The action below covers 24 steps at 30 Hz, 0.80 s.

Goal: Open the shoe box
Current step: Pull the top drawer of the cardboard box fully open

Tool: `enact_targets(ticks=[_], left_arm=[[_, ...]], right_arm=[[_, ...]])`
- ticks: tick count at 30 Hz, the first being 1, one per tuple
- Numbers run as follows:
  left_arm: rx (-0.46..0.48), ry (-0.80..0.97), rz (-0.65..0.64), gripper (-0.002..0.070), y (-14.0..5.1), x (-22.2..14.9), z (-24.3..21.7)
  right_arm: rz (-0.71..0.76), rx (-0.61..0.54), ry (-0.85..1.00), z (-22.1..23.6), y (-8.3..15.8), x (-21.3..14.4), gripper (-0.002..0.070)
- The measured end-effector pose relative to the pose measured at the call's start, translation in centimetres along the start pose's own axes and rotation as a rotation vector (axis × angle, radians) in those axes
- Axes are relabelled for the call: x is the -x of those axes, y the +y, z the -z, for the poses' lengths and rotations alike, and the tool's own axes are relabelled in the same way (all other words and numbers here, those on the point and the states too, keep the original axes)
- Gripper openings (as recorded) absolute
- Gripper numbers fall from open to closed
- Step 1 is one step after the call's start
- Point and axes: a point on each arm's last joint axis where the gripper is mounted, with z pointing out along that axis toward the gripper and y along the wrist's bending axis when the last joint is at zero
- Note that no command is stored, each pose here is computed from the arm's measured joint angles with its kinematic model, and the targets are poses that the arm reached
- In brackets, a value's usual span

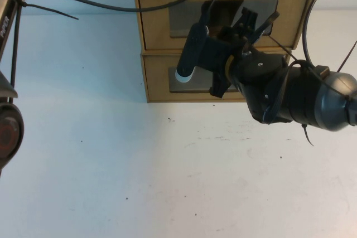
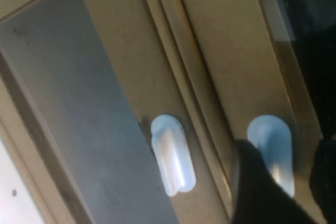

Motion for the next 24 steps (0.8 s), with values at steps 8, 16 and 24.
enact_targets(ticks=[8, 16, 24], left_arm=[[0.000, 0.000, 0.000, -0.0004, 0.00, 0.00, 0.00], [0.000, 0.000, 0.000, -0.0004, 0.00, 0.00, 0.00], [0.000, 0.000, 0.000, -0.0004, 0.00, 0.00, 0.00]], right_arm=[[-0.002, 0.004, -0.004, -0.17, -0.05, -0.04, 0.0127], [-0.002, 0.006, -0.003, -0.25, 0.01, -0.11, 0.0074], [0.007, 0.007, -0.005, -0.29, 0.02, -0.07, 0.0015]])
